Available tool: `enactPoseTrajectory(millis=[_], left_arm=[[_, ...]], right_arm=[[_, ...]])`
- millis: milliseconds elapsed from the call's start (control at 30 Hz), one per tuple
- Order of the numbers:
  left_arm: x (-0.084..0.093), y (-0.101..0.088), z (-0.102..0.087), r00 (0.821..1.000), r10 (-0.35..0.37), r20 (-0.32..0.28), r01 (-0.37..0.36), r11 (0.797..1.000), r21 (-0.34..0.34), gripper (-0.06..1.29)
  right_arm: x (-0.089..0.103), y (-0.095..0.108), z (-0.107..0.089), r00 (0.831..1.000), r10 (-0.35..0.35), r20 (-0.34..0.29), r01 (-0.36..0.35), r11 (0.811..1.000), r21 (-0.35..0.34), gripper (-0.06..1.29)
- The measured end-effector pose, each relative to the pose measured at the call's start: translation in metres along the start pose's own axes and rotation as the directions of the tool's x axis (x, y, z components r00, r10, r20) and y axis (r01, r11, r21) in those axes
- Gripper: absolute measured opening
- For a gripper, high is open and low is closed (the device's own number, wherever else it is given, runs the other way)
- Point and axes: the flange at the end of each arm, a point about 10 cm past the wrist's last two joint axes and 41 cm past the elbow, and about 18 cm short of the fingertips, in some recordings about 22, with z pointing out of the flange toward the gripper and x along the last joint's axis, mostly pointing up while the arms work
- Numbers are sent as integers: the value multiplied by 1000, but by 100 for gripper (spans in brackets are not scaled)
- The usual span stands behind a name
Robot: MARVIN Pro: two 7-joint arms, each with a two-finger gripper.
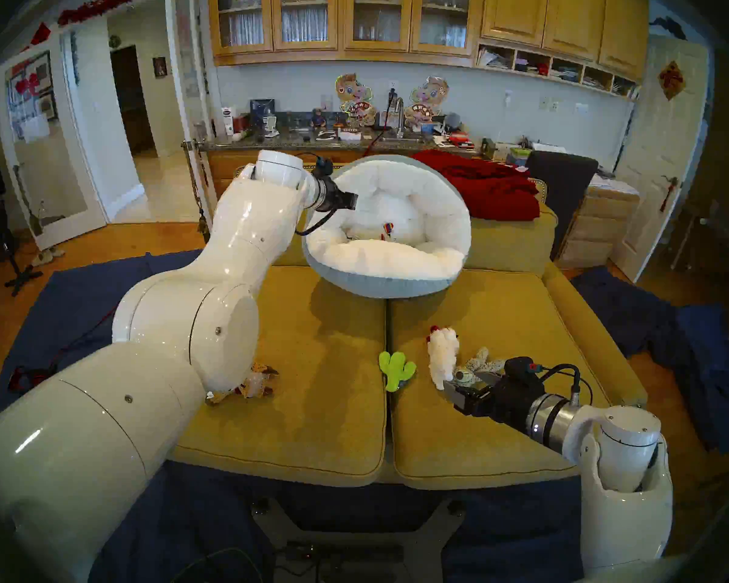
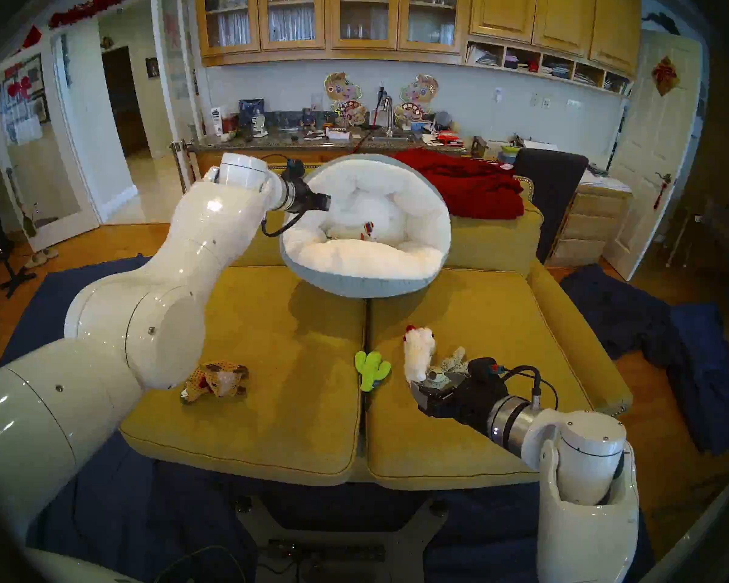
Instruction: Put toys into dog bed
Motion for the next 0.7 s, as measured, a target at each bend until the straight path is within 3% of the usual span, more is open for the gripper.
enactPoseTrajectory(millis=[267,433,700], left_arm=[[18,0,-5,998,3,-55,-7,997,-71,123],[22,1,-8,995,37,-95,-50,989,-142,123],[27,11,-18,976,132,-173,-173,952,-252,123]], right_arm=[[7,-3,-2,1000,-18,-24,19,1000,3,124],[11,-5,-4,999,-25,-44,25,1000,3,124],[14,-8,-6,997,-28,-69,29,1000,-1,124]])
